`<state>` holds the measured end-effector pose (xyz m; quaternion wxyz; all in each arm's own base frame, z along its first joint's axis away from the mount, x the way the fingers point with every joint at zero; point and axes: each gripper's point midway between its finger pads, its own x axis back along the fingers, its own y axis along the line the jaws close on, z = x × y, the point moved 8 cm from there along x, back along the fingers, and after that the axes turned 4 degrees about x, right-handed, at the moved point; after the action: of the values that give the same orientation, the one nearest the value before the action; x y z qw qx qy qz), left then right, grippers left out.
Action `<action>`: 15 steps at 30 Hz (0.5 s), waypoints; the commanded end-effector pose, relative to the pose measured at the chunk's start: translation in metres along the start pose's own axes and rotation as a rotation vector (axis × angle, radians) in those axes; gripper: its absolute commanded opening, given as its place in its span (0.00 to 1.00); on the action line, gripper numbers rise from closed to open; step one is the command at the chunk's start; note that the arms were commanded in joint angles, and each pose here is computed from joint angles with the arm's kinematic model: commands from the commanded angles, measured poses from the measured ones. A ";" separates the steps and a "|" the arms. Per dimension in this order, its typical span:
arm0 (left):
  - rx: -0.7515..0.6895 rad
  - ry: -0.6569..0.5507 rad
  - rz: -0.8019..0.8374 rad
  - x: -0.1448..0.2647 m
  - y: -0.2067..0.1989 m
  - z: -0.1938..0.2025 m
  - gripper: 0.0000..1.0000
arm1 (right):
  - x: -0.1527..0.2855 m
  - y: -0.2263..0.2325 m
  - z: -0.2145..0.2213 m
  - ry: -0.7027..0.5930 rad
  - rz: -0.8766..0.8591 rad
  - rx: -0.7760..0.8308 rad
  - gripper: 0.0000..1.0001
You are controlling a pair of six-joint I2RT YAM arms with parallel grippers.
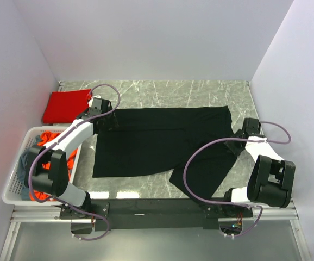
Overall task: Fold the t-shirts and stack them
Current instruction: Fold the tshirt
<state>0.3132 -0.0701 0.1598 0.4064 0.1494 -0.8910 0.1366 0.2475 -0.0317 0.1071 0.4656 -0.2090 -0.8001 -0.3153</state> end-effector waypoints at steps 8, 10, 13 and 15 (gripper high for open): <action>-0.001 -0.039 0.042 0.009 -0.007 -0.012 0.95 | -0.012 -0.010 -0.005 -0.027 -0.080 -0.070 0.38; -0.003 -0.037 0.043 0.009 -0.008 -0.012 0.95 | -0.011 -0.007 -0.007 -0.030 -0.102 -0.071 0.38; -0.004 -0.036 0.042 0.008 -0.008 -0.011 0.95 | -0.007 -0.004 -0.011 -0.046 -0.114 -0.072 0.37; -0.004 -0.035 0.040 0.008 -0.007 -0.011 0.95 | -0.005 -0.003 -0.012 -0.053 -0.114 -0.068 0.37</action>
<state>0.3131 -0.0705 0.1599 0.4064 0.1485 -0.8912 0.1362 0.2455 -0.0393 0.0939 0.4487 -0.1950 -0.7949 -0.3589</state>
